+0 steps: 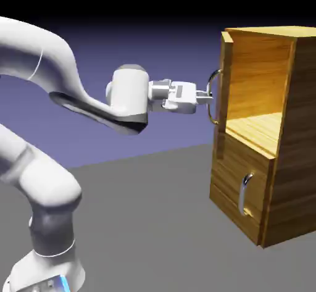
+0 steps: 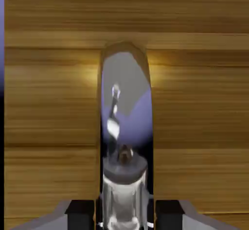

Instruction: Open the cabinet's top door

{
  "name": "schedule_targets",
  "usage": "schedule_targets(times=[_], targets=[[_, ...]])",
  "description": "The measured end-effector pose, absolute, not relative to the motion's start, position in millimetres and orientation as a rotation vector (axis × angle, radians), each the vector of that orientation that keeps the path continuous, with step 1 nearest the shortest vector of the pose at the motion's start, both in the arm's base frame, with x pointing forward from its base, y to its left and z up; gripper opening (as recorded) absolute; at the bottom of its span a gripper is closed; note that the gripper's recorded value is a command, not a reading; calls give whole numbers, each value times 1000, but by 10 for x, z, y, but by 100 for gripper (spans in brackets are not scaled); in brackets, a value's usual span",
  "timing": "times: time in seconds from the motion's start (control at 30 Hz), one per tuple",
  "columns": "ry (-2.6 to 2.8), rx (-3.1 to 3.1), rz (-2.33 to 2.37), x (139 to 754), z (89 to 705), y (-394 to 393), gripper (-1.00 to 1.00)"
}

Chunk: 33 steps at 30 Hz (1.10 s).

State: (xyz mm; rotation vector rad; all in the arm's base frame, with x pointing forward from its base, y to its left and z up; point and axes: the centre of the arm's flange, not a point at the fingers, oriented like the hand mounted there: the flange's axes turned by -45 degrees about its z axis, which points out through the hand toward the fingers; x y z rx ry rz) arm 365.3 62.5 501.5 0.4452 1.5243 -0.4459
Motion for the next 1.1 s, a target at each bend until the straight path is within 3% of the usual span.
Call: schedule_targets(times=[0.53, 1.1], targets=[[1425, 783, -782, 3373, 5016, 1789, -100], [1263, 1122, -1122, 3638, 5012, 2952, -100]])
